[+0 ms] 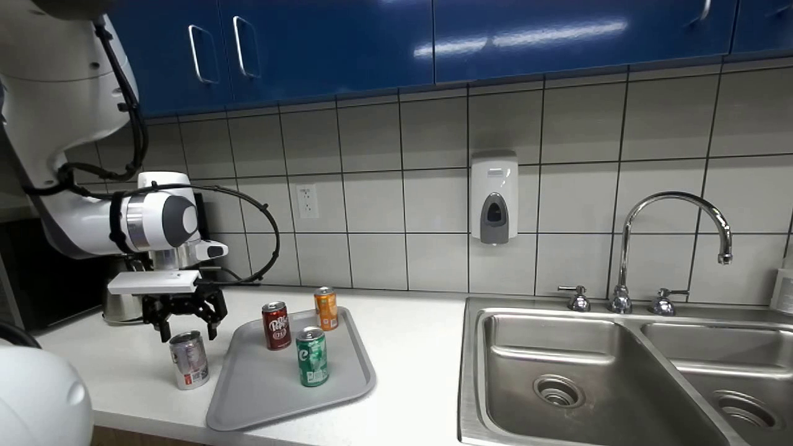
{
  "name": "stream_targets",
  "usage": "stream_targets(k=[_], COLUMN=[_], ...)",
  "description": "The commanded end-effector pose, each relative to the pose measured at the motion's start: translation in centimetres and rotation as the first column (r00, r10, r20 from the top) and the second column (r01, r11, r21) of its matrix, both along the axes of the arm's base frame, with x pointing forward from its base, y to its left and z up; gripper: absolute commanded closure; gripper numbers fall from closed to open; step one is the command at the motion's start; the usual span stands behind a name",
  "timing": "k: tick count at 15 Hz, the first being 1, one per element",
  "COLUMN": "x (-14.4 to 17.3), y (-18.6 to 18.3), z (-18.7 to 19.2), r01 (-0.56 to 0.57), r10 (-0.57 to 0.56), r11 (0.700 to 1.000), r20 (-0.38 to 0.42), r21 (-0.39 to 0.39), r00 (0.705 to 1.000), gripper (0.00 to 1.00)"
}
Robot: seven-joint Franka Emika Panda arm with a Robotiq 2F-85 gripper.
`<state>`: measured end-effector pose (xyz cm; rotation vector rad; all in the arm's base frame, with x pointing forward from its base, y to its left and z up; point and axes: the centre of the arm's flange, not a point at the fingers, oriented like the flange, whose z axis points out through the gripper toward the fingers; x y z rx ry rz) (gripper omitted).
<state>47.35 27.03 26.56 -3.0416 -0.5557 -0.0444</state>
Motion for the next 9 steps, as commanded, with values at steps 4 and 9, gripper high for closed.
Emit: stream_targets(k=[4,9], x=[0.3,1.3], y=[-0.8,-5.2], z=[5.2,8.8], r01=[-0.029,0.054], r10=[0.029,-0.054], r11=[0.999,0.998], r20=[0.023,0.023], r21=[0.014,0.017], r00=[0.999,0.998], gripper=[0.0,0.0])
